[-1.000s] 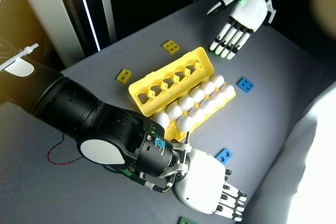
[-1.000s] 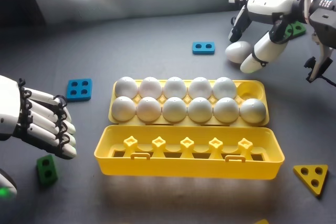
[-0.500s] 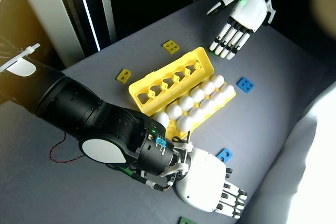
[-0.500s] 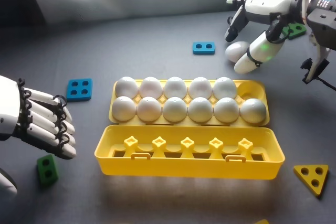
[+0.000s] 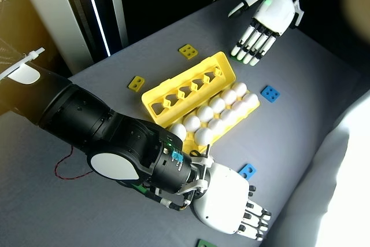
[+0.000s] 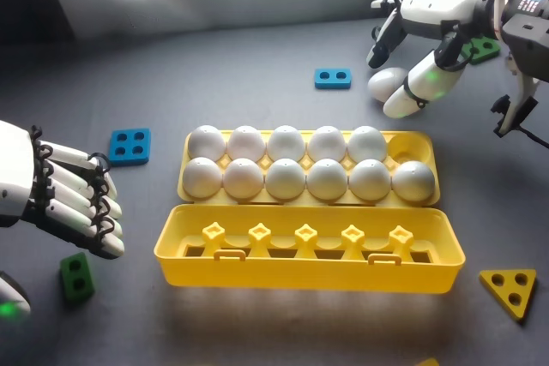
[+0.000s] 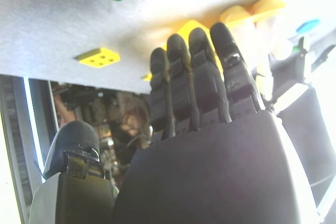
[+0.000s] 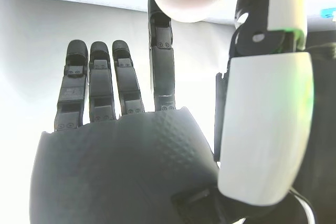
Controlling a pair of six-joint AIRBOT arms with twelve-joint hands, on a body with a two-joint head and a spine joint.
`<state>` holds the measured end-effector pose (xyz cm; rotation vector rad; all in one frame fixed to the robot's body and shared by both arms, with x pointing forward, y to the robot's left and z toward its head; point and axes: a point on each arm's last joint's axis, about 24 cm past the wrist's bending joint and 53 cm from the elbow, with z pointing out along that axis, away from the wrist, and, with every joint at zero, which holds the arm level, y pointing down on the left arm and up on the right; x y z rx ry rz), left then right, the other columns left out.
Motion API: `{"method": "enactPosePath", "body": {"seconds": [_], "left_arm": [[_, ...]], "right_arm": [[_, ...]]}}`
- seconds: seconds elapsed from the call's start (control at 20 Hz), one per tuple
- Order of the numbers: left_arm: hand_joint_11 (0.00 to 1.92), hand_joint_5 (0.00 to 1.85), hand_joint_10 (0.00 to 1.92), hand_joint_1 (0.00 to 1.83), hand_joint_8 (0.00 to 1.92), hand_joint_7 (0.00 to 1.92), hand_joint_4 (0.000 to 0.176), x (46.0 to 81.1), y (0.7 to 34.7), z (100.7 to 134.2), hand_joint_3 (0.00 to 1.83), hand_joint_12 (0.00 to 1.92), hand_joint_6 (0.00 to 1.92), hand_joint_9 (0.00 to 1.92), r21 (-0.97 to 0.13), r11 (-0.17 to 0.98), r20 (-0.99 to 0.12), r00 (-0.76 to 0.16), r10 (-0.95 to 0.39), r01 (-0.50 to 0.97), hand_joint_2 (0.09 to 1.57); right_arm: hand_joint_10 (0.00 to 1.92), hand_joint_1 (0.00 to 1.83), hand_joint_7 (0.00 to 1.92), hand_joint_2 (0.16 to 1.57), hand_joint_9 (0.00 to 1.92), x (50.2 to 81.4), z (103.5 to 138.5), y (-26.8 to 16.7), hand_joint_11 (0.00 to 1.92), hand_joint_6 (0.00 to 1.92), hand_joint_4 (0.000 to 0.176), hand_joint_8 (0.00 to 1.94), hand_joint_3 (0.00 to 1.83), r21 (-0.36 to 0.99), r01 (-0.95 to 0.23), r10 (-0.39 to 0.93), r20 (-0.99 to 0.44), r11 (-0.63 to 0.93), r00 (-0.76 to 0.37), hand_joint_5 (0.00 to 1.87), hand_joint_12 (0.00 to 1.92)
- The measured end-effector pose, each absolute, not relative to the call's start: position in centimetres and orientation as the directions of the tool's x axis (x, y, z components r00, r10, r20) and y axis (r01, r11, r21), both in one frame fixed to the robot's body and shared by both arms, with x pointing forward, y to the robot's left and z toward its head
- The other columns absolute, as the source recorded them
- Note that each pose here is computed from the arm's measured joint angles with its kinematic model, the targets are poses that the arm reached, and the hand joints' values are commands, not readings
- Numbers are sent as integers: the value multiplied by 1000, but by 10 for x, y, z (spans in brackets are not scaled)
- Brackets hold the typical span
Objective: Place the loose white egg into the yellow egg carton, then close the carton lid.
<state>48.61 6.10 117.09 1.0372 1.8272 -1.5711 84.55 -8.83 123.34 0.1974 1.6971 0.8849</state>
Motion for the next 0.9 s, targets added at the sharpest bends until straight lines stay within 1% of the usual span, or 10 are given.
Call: {"method": "enactPosePath", "body": {"seconds": [0.2,0.3,0.4,0.45,0.5,0.6,0.7,0.75,0.85,0.9], "left_arm": [[0,400,5,0,1,418,0,486,61,1171,0,743,2,355,-584,38,-787,-577,218,811,1174],[0,405,2,0,2,423,0,486,61,1171,0,722,2,352,-584,38,-787,-577,218,811,1175],[0,397,0,0,0,416,0,486,61,1171,0,702,0,343,-584,38,-787,-577,218,811,1171],[0,404,4,0,3,426,0,486,61,1171,0,736,2,356,-584,38,-787,-577,218,811,1172],[0,405,5,0,3,432,0,486,61,1171,0,715,1,366,-583,39,-787,-577,218,811,1175],[0,406,4,0,2,439,0,486,61,1171,2,702,1,373,-583,39,-787,-576,218,811,1180],[0,405,4,0,2,442,0,486,61,1171,0,738,0,380,-583,39,-787,-576,218,811,1176],[0,391,0,0,1,424,0,486,61,1171,0,718,0,372,-583,39,-787,-576,218,811,1174],[0,391,4,0,2,424,0,486,61,1171,0,709,2,373,-583,40,-788,-576,219,812,1176],[0,398,6,0,3,430,0,487,61,1170,0,733,3,382,-583,40,-788,-576,219,812,1177]], "right_arm": [[8,899,64,830,72,845,1233,-88,0,8,101,5,2,642,-310,553,-764,701,-333,808,63],[5,965,116,850,78,845,1233,-88,0,23,66,6,5,643,-310,553,-764,701,-333,902,21],[1,1056,170,869,74,845,1233,-88,0,28,4,4,5,643,-309,553,-763,700,-334,1005,0],[0,1093,168,890,71,845,1232,-88,0,38,0,2,12,643,-310,554,-763,700,-333,1045,0],[3,1122,175,973,72,844,1231,-87,0,397,51,5,10,644,-310,553,-762,699,-336,1217,0],[1,1131,208,1019,85,844,1231,-87,0,611,24,1,2,643,-312,553,-763,699,-335,1193,0],[7,1120,251,1019,113,844,1231,-87,0,609,71,6,0,644,-312,553,-763,699,-335,1203,0],[7,1118,266,1020,115,844,1231,-86,0,610,74,10,0,644,-313,553,-763,698,-336,1204,0],[1,1127,256,1023,105,844,1231,-86,0,630,36,1,0,644,-314,553,-763,698,-336,1196,0],[3,1142,257,1018,96,844,1231,-86,0,611,0,1,0,644,-314,553,-763,698,-336,1209,0]]}}
